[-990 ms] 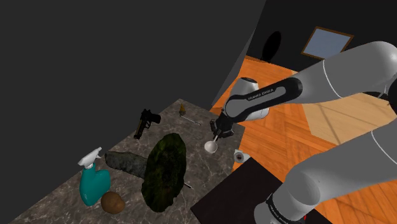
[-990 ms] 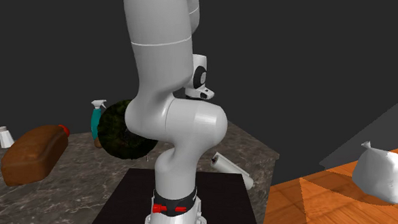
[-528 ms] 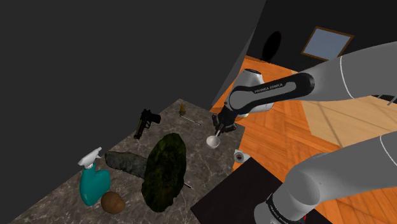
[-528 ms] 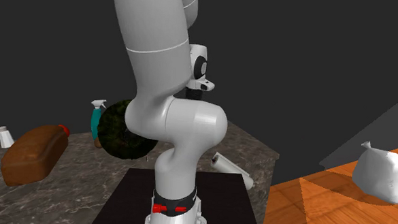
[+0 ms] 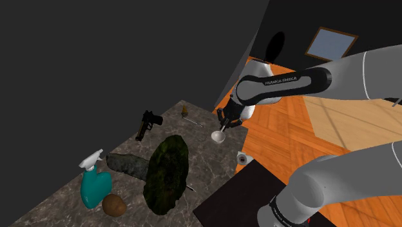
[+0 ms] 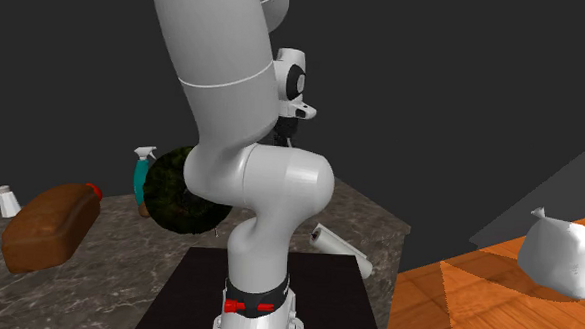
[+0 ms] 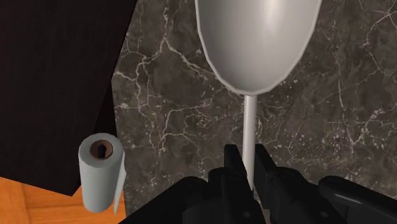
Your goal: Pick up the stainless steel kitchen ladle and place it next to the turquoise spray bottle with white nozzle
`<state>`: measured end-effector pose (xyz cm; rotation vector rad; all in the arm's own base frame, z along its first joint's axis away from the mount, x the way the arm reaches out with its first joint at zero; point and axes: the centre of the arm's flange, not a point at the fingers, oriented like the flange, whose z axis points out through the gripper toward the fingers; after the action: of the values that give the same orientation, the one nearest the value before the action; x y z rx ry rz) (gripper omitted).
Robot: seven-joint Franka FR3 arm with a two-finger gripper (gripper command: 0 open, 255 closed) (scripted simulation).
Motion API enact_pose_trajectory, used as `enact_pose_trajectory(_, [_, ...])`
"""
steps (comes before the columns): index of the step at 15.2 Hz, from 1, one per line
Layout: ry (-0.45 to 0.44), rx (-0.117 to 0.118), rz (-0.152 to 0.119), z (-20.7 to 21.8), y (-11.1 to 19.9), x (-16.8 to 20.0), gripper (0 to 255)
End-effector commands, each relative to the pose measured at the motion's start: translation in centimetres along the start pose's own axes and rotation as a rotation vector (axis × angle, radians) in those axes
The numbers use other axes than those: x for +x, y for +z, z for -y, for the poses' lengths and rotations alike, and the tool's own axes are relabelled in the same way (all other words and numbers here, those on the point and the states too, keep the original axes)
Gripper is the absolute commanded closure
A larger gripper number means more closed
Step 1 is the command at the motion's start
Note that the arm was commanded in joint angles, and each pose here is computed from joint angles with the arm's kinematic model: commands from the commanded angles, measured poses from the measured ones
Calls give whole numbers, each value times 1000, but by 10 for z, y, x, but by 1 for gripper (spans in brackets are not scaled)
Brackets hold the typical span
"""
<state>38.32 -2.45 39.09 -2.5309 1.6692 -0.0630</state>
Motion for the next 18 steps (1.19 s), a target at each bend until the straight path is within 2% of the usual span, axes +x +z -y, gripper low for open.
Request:
enact_pose_trajectory(1, [0, 0, 0, 1, -11, -1, 255])
enact_pose_trajectory(17, [0, 0, 0, 10, -94, -3, 255])
enact_pose_trajectory(18, [0, 0, 0, 14, -93, -15, 255])
